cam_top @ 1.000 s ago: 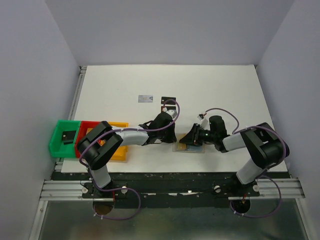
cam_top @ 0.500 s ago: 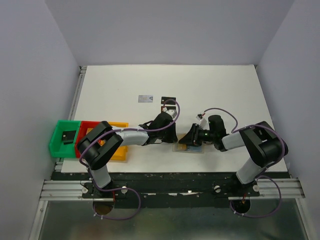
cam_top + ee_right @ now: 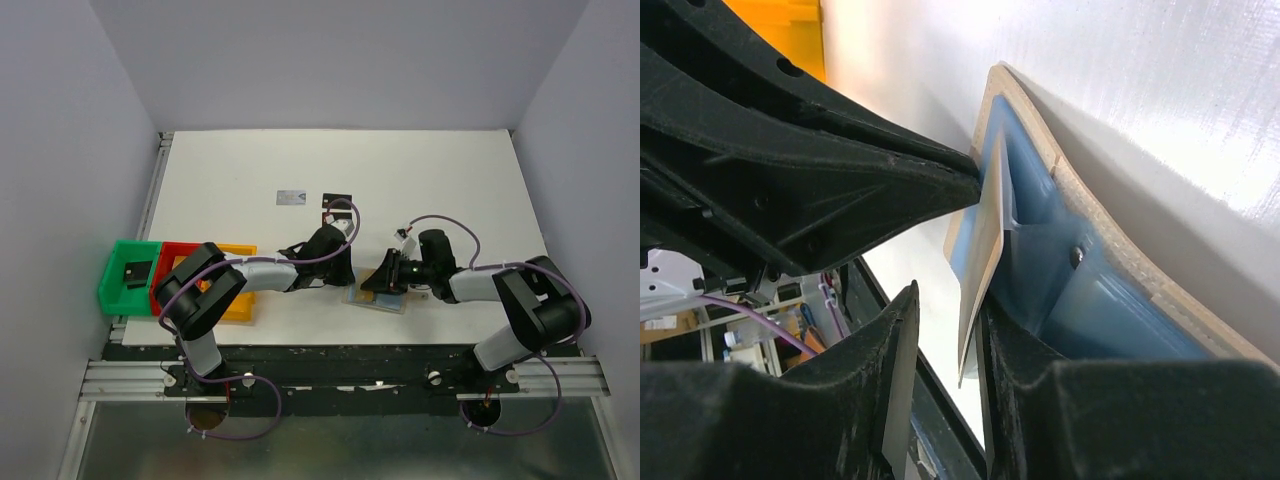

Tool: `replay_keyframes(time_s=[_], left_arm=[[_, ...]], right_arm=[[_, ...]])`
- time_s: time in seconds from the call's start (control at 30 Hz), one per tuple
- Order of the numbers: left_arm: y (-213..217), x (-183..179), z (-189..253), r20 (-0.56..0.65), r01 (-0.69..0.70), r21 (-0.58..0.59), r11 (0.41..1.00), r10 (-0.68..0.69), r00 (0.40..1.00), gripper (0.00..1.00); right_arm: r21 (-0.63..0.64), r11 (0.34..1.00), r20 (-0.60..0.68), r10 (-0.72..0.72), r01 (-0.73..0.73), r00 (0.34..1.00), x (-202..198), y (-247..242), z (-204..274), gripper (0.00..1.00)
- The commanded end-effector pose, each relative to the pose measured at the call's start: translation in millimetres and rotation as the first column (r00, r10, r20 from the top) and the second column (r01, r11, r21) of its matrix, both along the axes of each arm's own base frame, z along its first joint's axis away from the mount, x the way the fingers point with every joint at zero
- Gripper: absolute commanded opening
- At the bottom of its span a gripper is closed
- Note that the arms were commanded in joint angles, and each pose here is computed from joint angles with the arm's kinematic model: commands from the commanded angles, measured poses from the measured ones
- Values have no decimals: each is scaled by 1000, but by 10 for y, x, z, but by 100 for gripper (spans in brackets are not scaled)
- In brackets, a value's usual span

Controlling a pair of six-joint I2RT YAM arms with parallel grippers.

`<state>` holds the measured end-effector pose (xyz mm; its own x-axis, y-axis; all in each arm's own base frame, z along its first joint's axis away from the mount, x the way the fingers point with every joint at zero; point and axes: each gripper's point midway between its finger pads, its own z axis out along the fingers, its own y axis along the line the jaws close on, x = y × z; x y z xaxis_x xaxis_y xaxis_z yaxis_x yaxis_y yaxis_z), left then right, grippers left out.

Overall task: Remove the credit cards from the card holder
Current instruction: Remove the credit card from the card holder.

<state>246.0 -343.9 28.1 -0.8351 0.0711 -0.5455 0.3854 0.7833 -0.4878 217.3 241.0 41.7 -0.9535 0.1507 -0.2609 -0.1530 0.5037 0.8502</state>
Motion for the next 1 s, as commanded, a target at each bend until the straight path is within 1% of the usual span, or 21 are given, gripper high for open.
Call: replay_keyframes(time_s=[0.0,0.1,0.27,0.3,0.37,0.97], left_arm=[[187,-169,-252,-58,-1,97,995,6,998,21],[194,-176,-266,-64,-1,102,995,8,998,17],[211,-179,-293,-73,-3,114,993,11,997,6],[198,-176,-283,-72,-3,112,994,11,997,3],[202,-180,-291,-74,-2,114,993,11,997,0],[251,-184,-356,-90,-18,143,990,31,995,0]], right_arm=[[-10,1000,37,-2,2,999,57,6,88,36],[-14,1000,43,-2,3,999,59,-1,110,36],[-22,1000,47,-7,8,999,55,-15,125,35],[-22,1000,48,-8,9,999,60,-14,130,35],[-23,1000,50,-11,12,999,56,-20,136,34],[-51,998,68,-33,37,997,37,-90,188,33]])
